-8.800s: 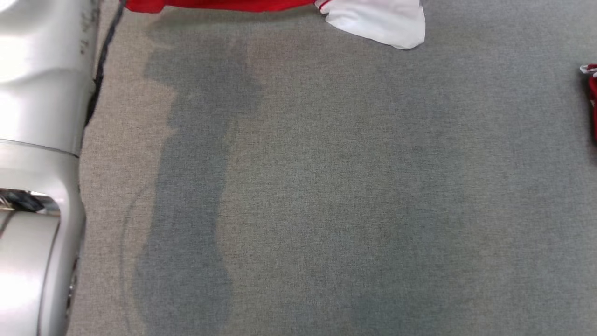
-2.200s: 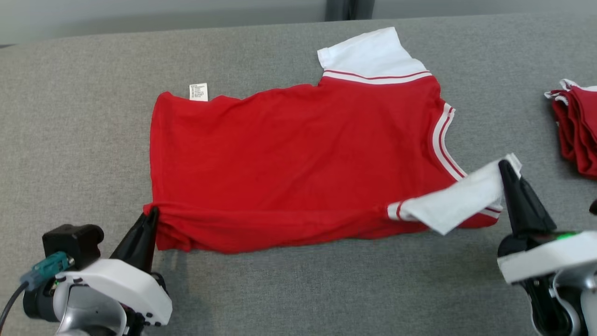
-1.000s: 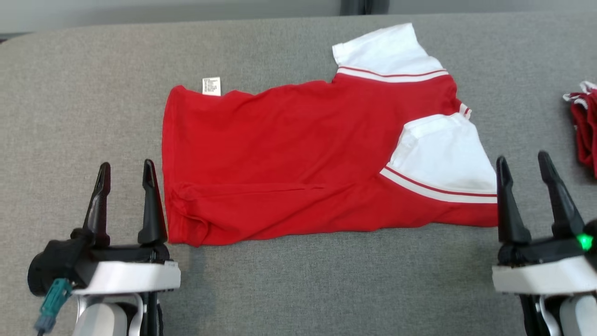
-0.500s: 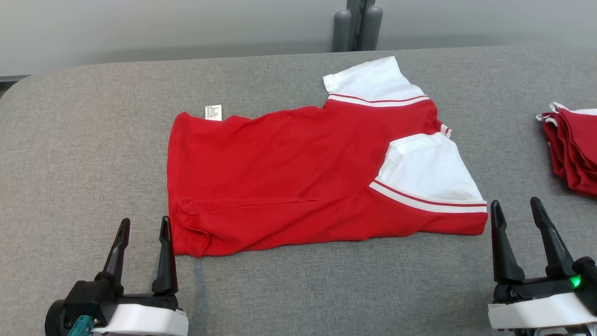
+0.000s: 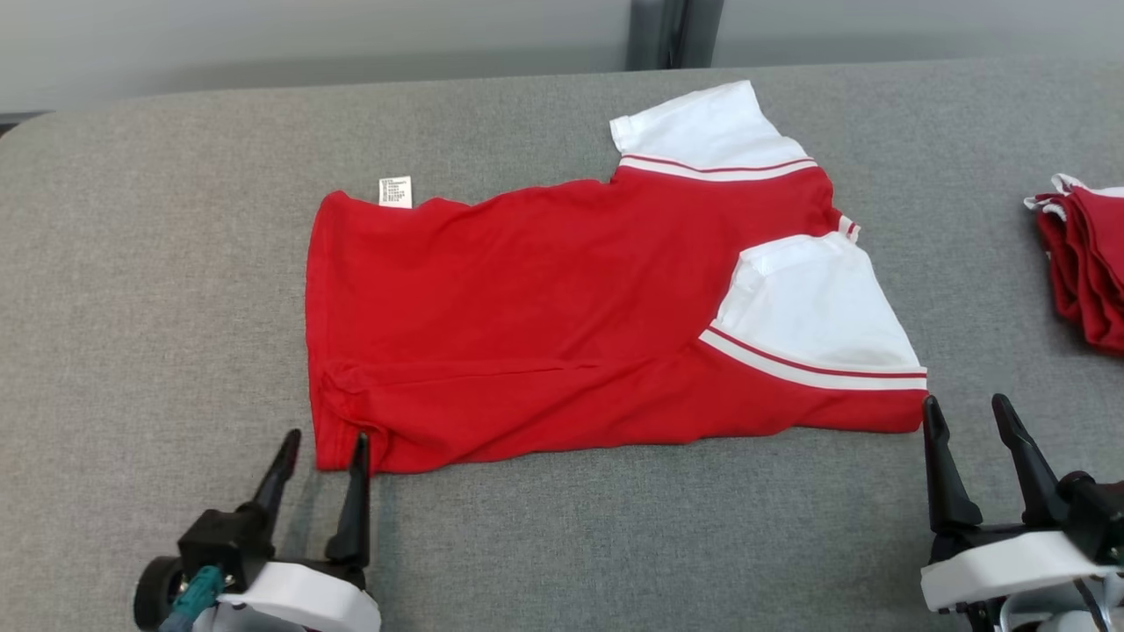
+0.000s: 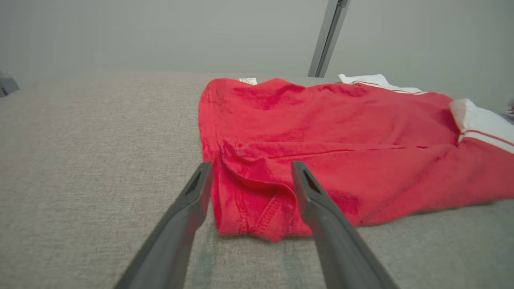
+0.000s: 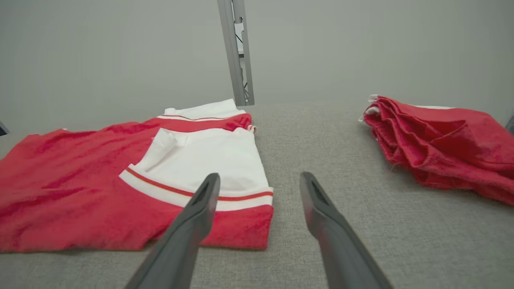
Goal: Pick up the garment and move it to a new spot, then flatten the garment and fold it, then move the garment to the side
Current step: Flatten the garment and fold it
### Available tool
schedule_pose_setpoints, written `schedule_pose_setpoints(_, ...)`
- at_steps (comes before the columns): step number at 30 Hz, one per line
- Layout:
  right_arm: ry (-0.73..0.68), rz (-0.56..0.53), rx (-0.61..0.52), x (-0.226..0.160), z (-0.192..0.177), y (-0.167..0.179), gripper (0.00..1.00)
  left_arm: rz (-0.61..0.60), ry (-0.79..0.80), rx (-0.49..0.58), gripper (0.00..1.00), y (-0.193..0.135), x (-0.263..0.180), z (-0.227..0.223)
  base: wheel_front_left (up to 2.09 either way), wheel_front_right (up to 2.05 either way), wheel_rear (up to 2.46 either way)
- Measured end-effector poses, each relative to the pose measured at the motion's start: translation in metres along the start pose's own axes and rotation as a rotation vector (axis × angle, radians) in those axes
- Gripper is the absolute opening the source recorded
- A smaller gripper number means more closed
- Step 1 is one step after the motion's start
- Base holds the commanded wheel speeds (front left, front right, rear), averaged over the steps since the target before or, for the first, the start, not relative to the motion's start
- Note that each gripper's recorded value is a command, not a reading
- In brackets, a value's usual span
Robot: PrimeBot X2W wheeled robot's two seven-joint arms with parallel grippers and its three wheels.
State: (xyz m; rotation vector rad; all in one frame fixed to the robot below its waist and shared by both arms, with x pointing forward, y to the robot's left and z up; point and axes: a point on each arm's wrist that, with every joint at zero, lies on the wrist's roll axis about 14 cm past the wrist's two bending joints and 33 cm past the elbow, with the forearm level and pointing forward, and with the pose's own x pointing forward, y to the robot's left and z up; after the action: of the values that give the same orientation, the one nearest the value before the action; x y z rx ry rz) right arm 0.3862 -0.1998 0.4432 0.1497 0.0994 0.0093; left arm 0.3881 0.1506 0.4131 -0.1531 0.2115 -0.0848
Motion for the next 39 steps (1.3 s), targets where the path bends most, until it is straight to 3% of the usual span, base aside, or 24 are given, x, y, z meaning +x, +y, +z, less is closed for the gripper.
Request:
schedule_pose_setpoints(8,0.118,-0.005,0.026,0.02,-0.038,-0.002,1.0,-0.011,0.186,-0.044,1.0,-0.009,0.005,-0.052,0.0,0.0,0.0)
schedule_pose_setpoints(14,0.185,0.019,0.052,0.038,-0.059,0.007,1.0,0.012,0.193,-0.093,1.0,-0.003,0.027,-0.056,0.0,0.0,0.0)
schedule_pose_setpoints(15,0.194,0.021,0.057,0.039,-0.062,0.008,0.87,0.016,0.196,-0.098,1.0,-0.002,0.028,-0.057,0.0,0.0,0.0)
schedule_pose_setpoints(16,0.2,0.019,0.064,0.04,-0.064,0.008,0.51,0.017,0.195,-0.103,0.5,-0.002,0.029,-0.057,0.0,0.0,0.0)
schedule_pose_setpoints(17,0.204,0.017,0.069,0.041,-0.065,0.008,0.42,0.019,0.196,-0.103,0.16,-0.001,0.03,-0.057,0.0,0.0,0.0)
schedule_pose_setpoints(18,0.209,0.018,0.076,0.042,-0.067,0.008,0.42,0.023,0.199,-0.105,0.16,-0.001,0.029,-0.058,0.0,0.0,0.0)
schedule_pose_setpoints(19,0.212,0.018,0.085,0.042,-0.068,0.009,0.0,0.027,0.2,-0.11,0.0,0.0,0.029,-0.059,0.0,0.0,0.0)
schedule_pose_setpoints(29,0.206,0.023,0.13,0.043,-0.067,0.011,0.0,0.05,0.165,-0.106,0.0,0.006,0.024,-0.051,0.0,0.0,0.0)
schedule_pose_setpoints(39,0.224,-0.008,0.183,-0.008,-0.073,0.008,0.0,0.063,0.177,-0.078,0.0,0.012,-0.01,-0.041,0.0,0.0,0.0)
